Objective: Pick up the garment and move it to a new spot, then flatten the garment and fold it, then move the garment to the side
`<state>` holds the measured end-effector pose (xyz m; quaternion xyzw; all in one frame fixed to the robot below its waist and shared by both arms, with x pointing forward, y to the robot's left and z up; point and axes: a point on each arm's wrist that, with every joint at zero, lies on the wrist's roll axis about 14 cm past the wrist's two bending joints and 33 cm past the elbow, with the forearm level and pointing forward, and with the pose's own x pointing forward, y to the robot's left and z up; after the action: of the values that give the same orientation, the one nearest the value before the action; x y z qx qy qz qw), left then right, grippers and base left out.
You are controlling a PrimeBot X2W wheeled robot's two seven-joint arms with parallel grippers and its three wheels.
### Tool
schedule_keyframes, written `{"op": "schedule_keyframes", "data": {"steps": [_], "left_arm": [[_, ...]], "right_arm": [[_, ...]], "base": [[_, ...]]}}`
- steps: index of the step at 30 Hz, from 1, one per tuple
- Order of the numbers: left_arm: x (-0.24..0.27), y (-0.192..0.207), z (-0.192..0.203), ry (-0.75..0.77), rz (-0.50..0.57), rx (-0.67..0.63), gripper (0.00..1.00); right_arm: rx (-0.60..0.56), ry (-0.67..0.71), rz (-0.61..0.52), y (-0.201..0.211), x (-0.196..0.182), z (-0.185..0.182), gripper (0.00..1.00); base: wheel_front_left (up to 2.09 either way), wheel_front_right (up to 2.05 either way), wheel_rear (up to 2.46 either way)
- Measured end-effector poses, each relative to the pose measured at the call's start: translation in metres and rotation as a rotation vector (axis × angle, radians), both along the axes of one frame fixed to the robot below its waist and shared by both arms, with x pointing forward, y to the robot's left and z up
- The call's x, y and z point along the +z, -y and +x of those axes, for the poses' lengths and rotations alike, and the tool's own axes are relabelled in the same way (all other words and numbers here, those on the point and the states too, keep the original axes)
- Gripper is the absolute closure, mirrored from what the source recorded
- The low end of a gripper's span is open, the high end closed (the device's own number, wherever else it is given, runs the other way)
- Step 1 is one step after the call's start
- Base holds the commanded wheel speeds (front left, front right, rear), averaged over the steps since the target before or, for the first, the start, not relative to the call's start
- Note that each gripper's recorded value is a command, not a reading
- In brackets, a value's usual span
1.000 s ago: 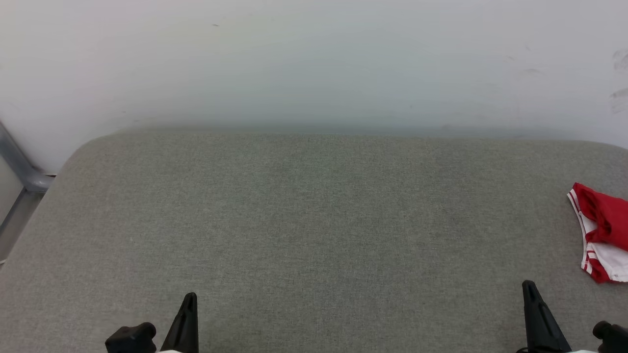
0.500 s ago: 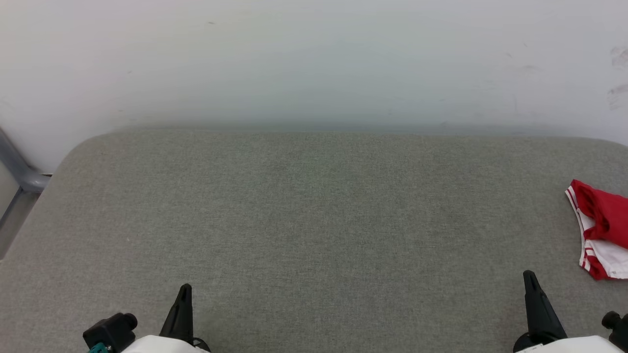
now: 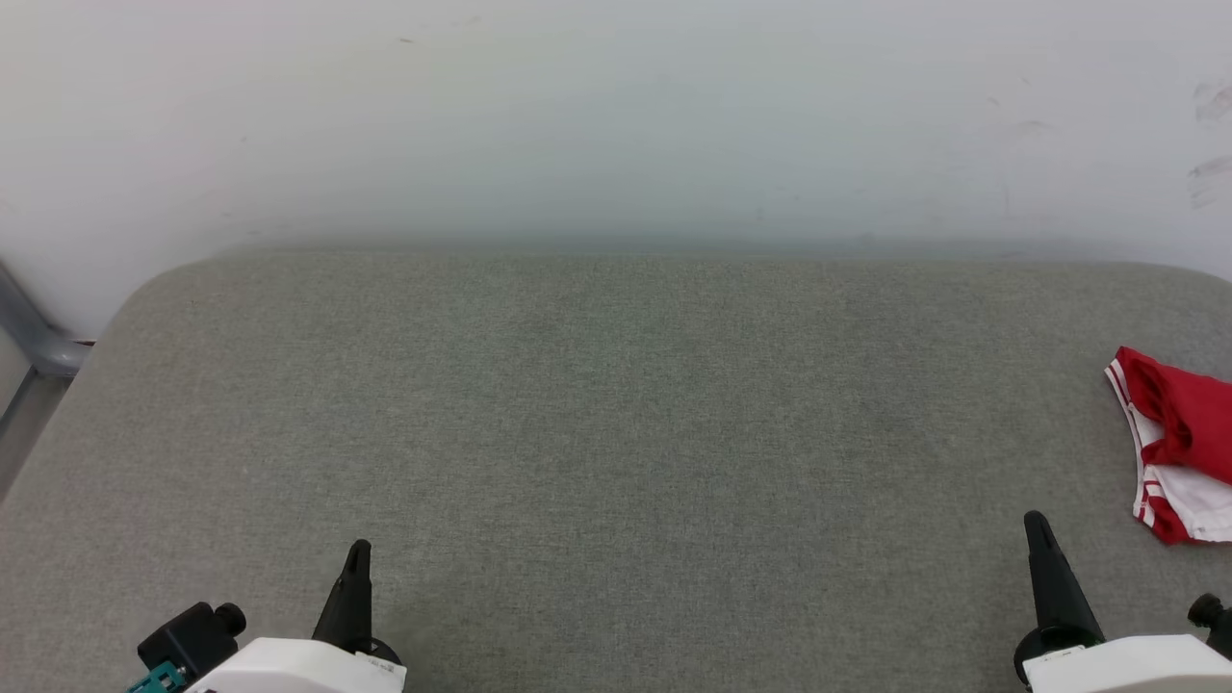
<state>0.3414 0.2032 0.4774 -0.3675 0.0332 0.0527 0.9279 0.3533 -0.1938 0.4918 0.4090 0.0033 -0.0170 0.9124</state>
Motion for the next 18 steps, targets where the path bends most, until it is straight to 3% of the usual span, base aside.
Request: {"op": "schedule_keyframes", "data": {"steps": [18], "left_arm": [[0.005, -0.001, 0.012, 0.016, -0.233, 0.007, 1.0]], "right_arm": [[-0.002, -0.006, 0.206, 0.001, 0.002, 0.01, 1.0]], "base": [[0.0, 0.0, 0.0]]}}
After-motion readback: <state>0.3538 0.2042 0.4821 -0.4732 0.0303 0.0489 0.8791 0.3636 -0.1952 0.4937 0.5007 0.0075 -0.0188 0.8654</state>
